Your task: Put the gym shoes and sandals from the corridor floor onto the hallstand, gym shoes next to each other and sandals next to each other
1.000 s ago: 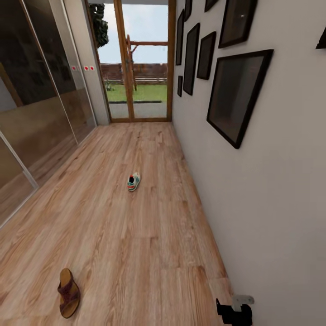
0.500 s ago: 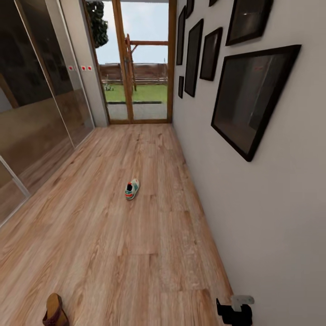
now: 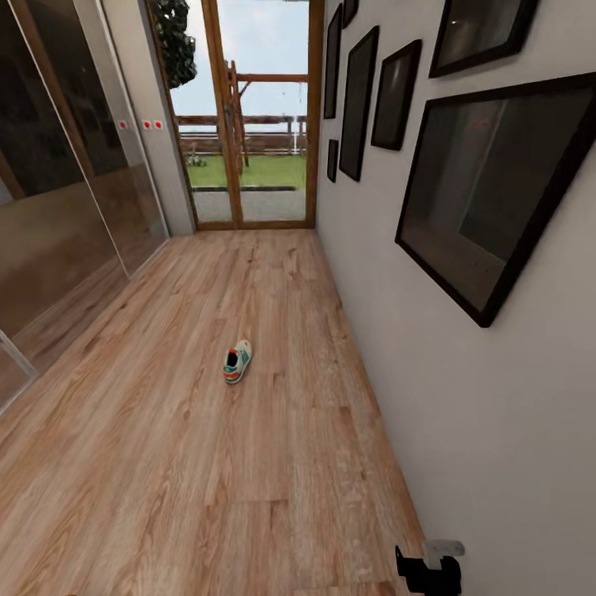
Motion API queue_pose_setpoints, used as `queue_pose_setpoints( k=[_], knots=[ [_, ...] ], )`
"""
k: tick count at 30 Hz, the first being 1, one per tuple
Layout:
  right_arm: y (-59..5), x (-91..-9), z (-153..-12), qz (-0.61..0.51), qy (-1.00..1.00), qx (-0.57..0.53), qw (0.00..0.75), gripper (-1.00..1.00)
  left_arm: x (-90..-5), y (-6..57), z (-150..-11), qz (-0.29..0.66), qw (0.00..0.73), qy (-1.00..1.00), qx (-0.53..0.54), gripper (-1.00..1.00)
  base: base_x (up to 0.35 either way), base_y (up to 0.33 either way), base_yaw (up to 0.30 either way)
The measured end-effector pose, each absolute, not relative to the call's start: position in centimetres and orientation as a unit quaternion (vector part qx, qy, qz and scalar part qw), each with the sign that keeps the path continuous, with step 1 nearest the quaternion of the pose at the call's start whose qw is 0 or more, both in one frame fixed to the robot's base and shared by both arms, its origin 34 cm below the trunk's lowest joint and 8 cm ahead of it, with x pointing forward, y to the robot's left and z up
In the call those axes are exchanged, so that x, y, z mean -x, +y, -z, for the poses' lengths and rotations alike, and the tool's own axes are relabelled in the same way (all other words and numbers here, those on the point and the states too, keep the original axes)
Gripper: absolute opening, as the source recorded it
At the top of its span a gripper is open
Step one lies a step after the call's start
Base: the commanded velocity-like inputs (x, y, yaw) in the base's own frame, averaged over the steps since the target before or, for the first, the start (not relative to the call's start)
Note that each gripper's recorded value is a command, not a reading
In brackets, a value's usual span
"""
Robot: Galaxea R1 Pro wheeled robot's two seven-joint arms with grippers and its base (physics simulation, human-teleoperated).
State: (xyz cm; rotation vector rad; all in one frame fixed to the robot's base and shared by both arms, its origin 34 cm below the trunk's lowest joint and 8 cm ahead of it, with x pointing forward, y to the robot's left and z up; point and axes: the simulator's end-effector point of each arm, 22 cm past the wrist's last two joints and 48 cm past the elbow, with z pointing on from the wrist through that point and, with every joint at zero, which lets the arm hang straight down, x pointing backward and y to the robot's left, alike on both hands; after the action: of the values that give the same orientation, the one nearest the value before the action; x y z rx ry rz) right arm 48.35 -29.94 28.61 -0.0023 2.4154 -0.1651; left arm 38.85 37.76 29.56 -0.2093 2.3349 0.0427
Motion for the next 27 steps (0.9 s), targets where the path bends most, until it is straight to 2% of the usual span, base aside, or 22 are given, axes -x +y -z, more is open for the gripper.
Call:
queue_pose_setpoints(
  k=[18,27],
  knots=[
    [-29.84,-48.36,-28.61,0.063,0.934,0.001,0.353,1.0,-38.84,37.75,-29.55,-0.017,0.388,0.918,0.083,1.0,0.339,0.0,0.002],
    [-29.83,-48.36,-28.61,0.063,0.934,0.001,0.353,1.0,-38.84,37.8,-29.56,-0.017,0.388,0.918,0.083,1.0,0.339,0.0,0.104]
  ],
)
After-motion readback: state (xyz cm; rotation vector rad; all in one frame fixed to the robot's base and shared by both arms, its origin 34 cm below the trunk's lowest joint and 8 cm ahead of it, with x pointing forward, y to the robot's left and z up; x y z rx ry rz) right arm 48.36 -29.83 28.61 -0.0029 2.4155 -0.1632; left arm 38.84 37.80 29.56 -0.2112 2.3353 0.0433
